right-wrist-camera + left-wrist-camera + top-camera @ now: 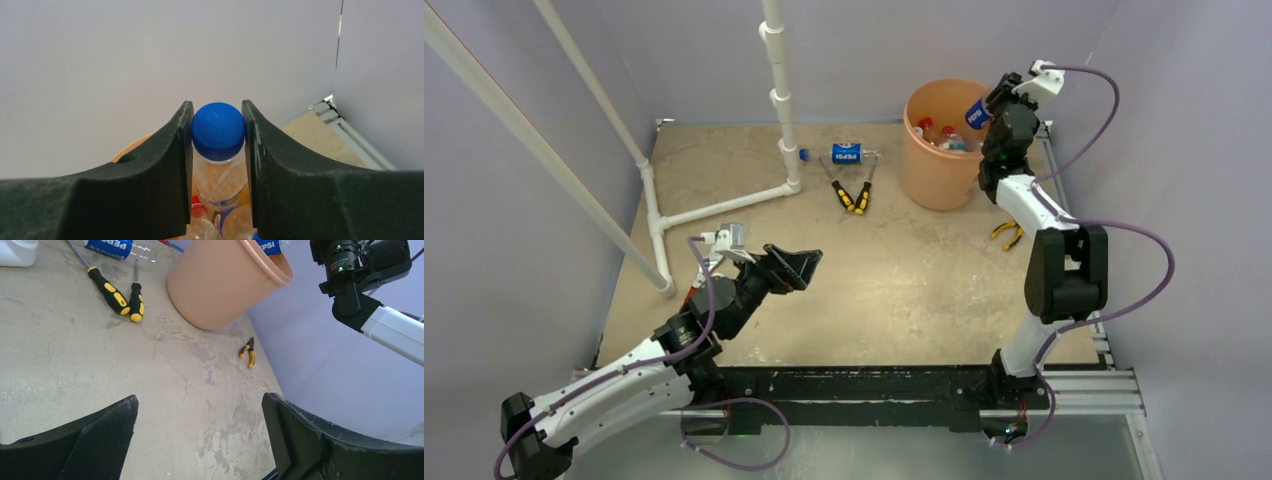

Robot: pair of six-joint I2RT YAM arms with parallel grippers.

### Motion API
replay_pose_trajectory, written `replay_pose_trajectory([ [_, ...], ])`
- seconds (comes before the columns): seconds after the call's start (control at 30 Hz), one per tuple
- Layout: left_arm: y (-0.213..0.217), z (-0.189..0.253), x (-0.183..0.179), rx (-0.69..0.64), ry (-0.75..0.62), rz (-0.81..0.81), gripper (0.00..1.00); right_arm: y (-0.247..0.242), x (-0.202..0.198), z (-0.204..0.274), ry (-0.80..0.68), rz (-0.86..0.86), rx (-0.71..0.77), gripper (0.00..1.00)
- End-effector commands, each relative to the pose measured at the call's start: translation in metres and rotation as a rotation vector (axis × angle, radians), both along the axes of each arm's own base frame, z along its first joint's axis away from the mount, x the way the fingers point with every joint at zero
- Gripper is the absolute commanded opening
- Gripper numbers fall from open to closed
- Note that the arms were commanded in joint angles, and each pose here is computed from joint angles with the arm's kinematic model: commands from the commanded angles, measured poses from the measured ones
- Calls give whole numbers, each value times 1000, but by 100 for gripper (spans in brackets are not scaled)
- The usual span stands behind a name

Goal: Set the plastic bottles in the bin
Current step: Place the plastic bottle in the trash bin.

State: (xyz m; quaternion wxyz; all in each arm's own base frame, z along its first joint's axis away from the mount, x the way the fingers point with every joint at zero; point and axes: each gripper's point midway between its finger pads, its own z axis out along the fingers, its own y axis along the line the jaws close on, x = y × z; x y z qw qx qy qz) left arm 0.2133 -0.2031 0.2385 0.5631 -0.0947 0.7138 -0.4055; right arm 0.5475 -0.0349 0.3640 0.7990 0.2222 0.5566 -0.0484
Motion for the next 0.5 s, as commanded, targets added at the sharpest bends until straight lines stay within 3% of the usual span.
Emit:
replay_pose_trajectory([
  [0.0, -5, 25, 7, -36, -59, 8, 93, 10, 15, -27, 80, 53, -28, 0],
  [0.2, -22, 22, 8, -42, -46, -46, 93, 32, 22, -94, 266, 181, -46, 0],
  [0.4, -25, 18, 7, -48, -43, -57, 93, 47, 22, -109, 336, 269, -54, 0],
  [0.47, -25, 18, 7, -54, -43, -58, 93, 48, 20, -104, 331, 277, -47, 14],
])
